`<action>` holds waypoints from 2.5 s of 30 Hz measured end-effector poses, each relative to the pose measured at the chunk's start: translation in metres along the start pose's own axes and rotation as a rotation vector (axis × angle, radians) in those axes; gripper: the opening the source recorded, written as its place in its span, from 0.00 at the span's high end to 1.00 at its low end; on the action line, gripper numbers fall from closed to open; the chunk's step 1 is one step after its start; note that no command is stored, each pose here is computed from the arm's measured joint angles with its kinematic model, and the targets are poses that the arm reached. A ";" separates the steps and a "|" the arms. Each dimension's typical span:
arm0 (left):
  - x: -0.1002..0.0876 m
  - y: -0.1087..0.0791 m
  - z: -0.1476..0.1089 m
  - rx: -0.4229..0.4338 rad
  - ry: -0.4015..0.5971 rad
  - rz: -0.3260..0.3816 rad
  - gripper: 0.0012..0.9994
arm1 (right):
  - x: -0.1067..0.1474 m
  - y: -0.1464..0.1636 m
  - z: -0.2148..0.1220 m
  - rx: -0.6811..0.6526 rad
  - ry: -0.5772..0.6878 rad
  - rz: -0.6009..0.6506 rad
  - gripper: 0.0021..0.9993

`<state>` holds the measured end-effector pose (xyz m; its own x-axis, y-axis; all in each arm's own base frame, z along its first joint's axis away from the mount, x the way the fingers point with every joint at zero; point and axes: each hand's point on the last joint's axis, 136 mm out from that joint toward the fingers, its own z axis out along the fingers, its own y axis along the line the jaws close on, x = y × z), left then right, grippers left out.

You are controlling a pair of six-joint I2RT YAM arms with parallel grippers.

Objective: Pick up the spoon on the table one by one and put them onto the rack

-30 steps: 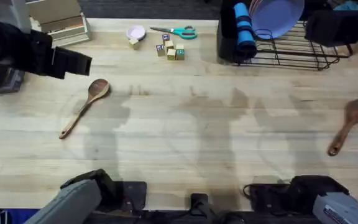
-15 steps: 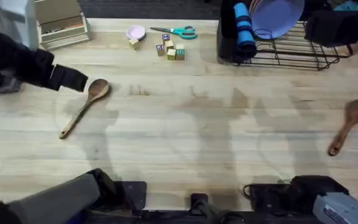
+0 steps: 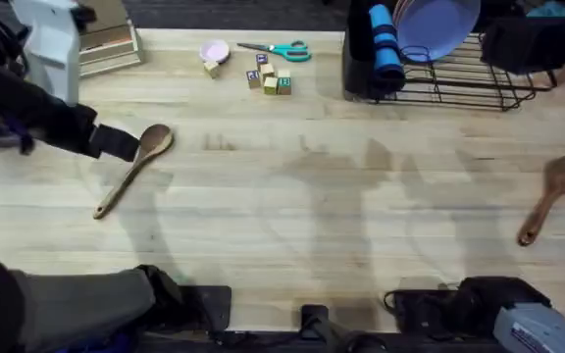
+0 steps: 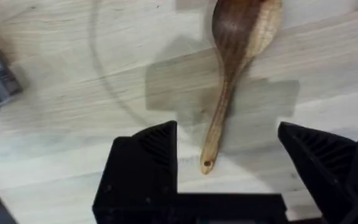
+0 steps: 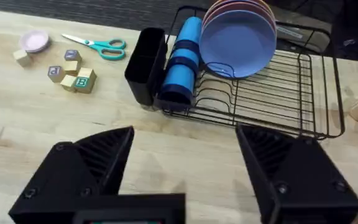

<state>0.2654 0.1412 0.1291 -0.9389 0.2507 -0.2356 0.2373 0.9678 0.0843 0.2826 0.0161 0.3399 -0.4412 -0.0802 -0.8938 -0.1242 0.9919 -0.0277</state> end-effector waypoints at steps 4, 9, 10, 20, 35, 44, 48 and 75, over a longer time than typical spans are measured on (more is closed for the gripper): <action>0.006 -0.002 0.023 0.005 0.005 0.010 0.00 | 0.000 0.000 0.000 0.000 0.000 0.000 0.01; 0.011 -0.002 0.059 -0.034 -0.034 0.024 0.00 | 0.000 0.000 0.000 0.000 -0.001 0.000 0.01; 0.011 -0.001 0.062 -0.040 -0.039 0.025 0.00 | 0.000 0.000 0.000 0.000 -0.001 0.000 0.01; 0.010 -0.003 0.080 -0.041 -0.072 0.032 0.01 | 0.000 0.000 0.000 0.000 -0.001 0.000 0.01; 0.010 -0.007 0.095 0.047 -0.061 0.009 0.01 | -0.001 0.000 0.000 0.000 -0.002 -0.001 0.01; 0.011 -0.008 0.095 0.052 -0.050 -0.032 0.01 | -0.001 0.000 0.000 0.000 -0.002 -0.003 0.01; 0.012 -0.008 0.095 0.052 -0.050 -0.036 0.01 | -0.001 0.000 0.000 0.001 -0.003 -0.003 0.01; 0.000 -0.004 0.097 0.046 -0.092 -0.041 0.95 | -0.001 0.000 0.000 0.000 -0.003 -0.003 0.01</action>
<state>0.2885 0.1400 0.0350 -0.9219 0.2102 -0.3255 0.2126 0.9767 0.0285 0.2829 0.0161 0.3406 -0.4378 -0.0829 -0.8952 -0.1251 0.9917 -0.0306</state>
